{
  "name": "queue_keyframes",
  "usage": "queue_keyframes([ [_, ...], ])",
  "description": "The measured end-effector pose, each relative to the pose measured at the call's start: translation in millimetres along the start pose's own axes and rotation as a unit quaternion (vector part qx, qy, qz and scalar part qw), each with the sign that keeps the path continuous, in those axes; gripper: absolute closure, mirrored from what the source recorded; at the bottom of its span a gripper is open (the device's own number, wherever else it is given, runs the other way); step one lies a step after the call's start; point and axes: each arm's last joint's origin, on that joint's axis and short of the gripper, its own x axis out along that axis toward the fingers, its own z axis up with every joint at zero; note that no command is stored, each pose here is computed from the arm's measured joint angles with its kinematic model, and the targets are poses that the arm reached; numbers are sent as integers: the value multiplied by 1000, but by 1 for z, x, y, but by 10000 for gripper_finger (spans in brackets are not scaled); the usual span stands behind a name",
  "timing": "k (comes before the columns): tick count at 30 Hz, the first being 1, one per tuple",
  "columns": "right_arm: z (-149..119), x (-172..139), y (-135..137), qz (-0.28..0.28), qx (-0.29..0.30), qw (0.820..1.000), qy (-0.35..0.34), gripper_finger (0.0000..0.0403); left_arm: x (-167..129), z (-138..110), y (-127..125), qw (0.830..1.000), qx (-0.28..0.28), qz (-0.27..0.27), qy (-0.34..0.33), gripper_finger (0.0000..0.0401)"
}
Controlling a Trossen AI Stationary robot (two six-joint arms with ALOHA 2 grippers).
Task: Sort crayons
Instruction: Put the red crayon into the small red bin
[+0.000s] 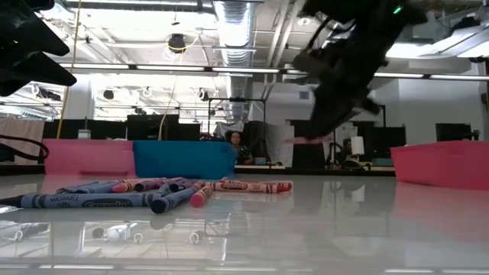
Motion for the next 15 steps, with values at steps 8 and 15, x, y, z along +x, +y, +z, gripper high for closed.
queue_keyframes([
  [8, -9, -48, -24, -85, 46, 995, -22, 395, 0, 0, 0, 1000, 0, 1, -1, 202],
  [15, -21, -65, -47, -186, 97, 978, -7, 395, 0, 0, 0, 1000, -1, 1, -1, 202],
])
